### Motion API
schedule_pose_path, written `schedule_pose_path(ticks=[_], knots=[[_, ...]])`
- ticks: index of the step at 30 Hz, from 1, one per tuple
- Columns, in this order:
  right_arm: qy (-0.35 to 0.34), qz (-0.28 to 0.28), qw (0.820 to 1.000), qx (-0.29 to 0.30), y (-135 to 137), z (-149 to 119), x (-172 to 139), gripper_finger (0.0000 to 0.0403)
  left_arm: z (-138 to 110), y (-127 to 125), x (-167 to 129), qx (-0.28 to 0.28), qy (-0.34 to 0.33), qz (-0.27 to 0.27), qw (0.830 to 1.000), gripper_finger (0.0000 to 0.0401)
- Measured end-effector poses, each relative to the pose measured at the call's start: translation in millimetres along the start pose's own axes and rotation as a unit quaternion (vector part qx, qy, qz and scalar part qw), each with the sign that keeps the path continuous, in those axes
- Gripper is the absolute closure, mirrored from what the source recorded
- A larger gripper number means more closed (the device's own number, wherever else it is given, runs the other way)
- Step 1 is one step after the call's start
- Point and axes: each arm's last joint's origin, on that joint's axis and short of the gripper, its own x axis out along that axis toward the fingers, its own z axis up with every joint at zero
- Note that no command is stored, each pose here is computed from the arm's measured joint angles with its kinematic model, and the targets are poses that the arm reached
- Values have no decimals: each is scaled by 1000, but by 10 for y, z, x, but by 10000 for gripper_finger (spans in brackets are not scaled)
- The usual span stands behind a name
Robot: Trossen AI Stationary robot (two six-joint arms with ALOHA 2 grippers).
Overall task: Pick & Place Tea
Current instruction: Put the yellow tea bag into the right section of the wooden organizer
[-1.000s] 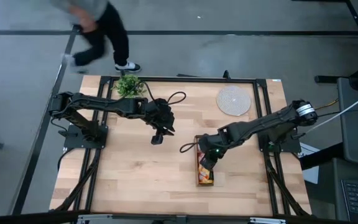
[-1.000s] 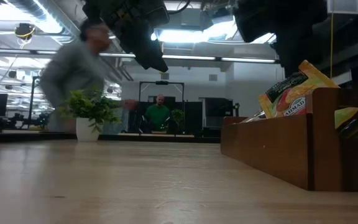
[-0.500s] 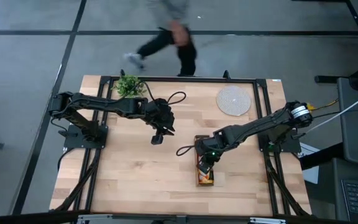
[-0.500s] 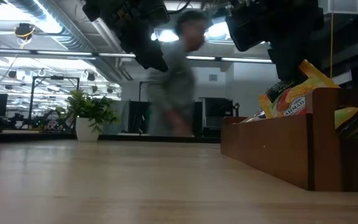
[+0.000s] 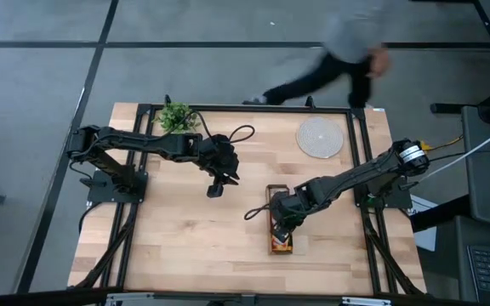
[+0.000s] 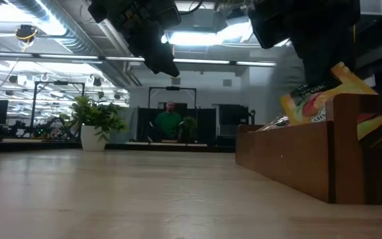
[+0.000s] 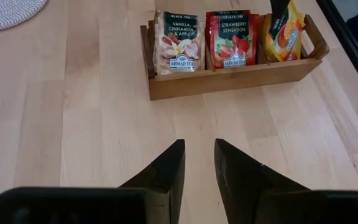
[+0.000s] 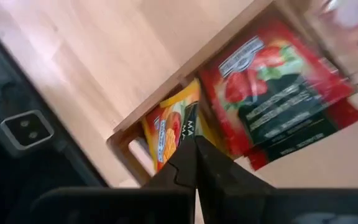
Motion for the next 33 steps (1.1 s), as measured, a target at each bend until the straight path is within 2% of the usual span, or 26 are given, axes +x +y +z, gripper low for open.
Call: schedule_pose_path(ticks=[6, 12, 22, 33], knots=[[-57, -30, 998, 11, 121, -117, -52, 400, 0, 0, 0, -2, 0, 0, 1000, 315], [-121, -68, 988, 66, 253, -384, -117, 401, 0, 0, 0, -4, 0, 0, 1000, 319], [-186, -36, 964, 189, 401, -775, -76, 402, -2, 0, 1, 6, 0, 0, 1000, 317], [-204, -63, 950, 229, 364, -781, 65, 402, -1, 0, 1, 11, 0, 0, 1000, 316]])
